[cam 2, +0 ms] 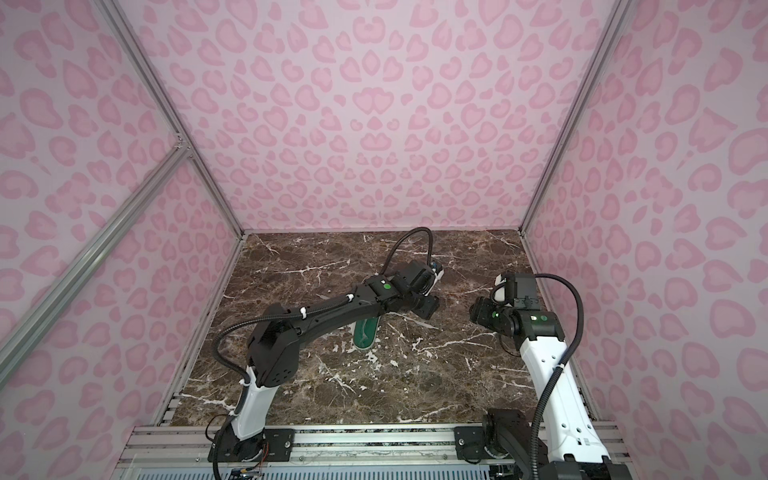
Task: Tie the shoes
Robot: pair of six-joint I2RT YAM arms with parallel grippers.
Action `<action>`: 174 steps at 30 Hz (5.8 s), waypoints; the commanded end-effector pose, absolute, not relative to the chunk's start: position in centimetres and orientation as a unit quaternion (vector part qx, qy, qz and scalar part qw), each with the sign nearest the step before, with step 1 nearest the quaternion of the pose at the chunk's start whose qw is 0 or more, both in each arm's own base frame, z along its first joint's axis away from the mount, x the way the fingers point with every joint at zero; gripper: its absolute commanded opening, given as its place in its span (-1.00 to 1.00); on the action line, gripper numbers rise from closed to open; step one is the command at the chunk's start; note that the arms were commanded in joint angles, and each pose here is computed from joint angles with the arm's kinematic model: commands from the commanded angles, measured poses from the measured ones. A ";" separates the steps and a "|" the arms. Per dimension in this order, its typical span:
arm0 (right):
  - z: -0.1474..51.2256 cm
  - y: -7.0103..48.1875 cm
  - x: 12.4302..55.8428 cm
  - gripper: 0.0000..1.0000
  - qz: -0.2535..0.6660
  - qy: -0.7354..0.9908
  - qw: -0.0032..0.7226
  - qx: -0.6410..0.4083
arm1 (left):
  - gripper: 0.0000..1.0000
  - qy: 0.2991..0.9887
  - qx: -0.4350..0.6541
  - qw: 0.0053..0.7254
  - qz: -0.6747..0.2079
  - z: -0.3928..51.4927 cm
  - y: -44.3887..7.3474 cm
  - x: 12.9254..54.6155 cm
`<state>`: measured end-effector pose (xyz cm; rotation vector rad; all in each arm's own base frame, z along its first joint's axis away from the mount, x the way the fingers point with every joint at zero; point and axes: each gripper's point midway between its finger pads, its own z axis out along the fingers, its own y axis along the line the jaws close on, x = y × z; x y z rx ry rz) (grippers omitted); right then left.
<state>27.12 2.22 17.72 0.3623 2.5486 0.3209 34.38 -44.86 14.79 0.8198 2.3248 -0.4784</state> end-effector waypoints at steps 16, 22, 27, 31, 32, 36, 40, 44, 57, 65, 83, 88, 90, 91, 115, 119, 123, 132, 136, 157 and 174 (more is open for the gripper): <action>7.2 11.6 29.7 0.18 -0.024 0.983 0.008 -0.181 | 0.26 0.926 0.143 0.304 -0.173 14.1 -27.2 34.9; 5.0 13.2 30.3 0.13 -0.043 0.972 -0.022 -0.229 | 0.26 0.933 0.122 0.291 -0.171 12.4 -24.9 33.6; 3.3 13.5 30.6 -0.02 -0.042 0.963 -0.033 -0.263 | 0.26 0.936 0.119 0.285 -0.167 11.8 -24.1 33.1; 2.9 14.0 31.1 -0.09 -0.040 0.957 -0.035 -0.286 | 0.26 0.938 0.120 0.285 -0.159 11.7 -23.4 33.0; 2.8 14.0 31.2 -0.11 -0.041 0.957 -0.037 -0.286 | 0.26 0.938 0.120 0.285 -0.159 11.8 -23.3 33.0; 2.1 14.0 31.4 -0.19 -0.046 0.956 -0.045 -0.288 | 0.26 0.938 0.116 0.286 -0.156 11.7 -22.9 33.0; 1.5 13.9 31.5 -0.29 -0.050 0.954 -0.050 -0.291 | 0.26 0.939 0.114 0.284 -0.155 11.5 -22.7 32.9; 1.3 14.1 31.5 -0.41 -0.046 0.954 -0.051 -0.292 | 0.25 0.940 0.112 0.282 -0.153 11.3 -22.6 32.7; 1.2 14.9 31.3 -0.82 -0.013 0.965 -0.047 -0.257 | 0.24 0.940 0.107 0.283 -0.157 11.9 -22.5 32.6; 5.2 18.4 32.4 -0.83 0.165 0.975 0.030 -0.144 | 0.22 0.939 0.099 0.275 -0.179 12.0 -22.9 32.1; 11.4 29.0 37.2 -0.81 0.535 0.832 0.123 0.086 | 0.16 0.935 0.085 0.250 -0.238 11.6 -24.8 31.5; 10.9 30.3 38.0 -0.81 0.548 0.822 0.122 0.097 | 0.14 0.934 0.085 0.244 -0.249 11.4 -25.0 31.1; 10.5 30.2 38.2 -0.81 0.541 0.826 0.122 0.100 | 0.14 0.932 0.086 0.242 -0.255 11.3 -25.2 30.9; 10.3 30.1 38.2 -0.81 0.540 0.827 0.123 0.101 | 0.14 0.932 0.085 0.241 -0.259 11.2 -25.2 30.8; 7.2 30.5 36.6 -0.81 0.543 0.830 0.069 0.107 | 0.08 0.925 0.077 0.212 -0.305 9.6 -27.1 30.6; 7.1 30.9 36.3 -0.81 0.548 0.828 0.059 0.103 | 0.07 0.926 0.077 0.209 -0.306 9.4 -27.3 30.5; 6.9 31.1 35.8 -0.81 0.552 0.826 0.049 0.101 | 0.07 0.926 0.076 0.206 -0.307 9.1 -27.3 30.5; 6.5 31.2 35.1 -0.81 0.557 0.823 0.036 0.103 | 0.05 0.926 0.075 0.201 -0.310 8.8 -27.5 30.5; 6.5 31.4 34.8 -0.81 0.560 0.822 0.030 0.098 | 0.04 0.926 0.076 0.198 -0.311 8.6 -27.7 30.5; 6.4 31.8 34.1 -0.81 0.567 0.819 0.008 0.094 | -0.25 0.922 0.073 0.197 -0.324 8.2 -28.9 31.5; 6.3 32.0 33.8 -0.82 0.584 0.806 -0.008 0.101 | -0.39 0.926 0.077 0.190 -0.316 7.1 -29.1 31.9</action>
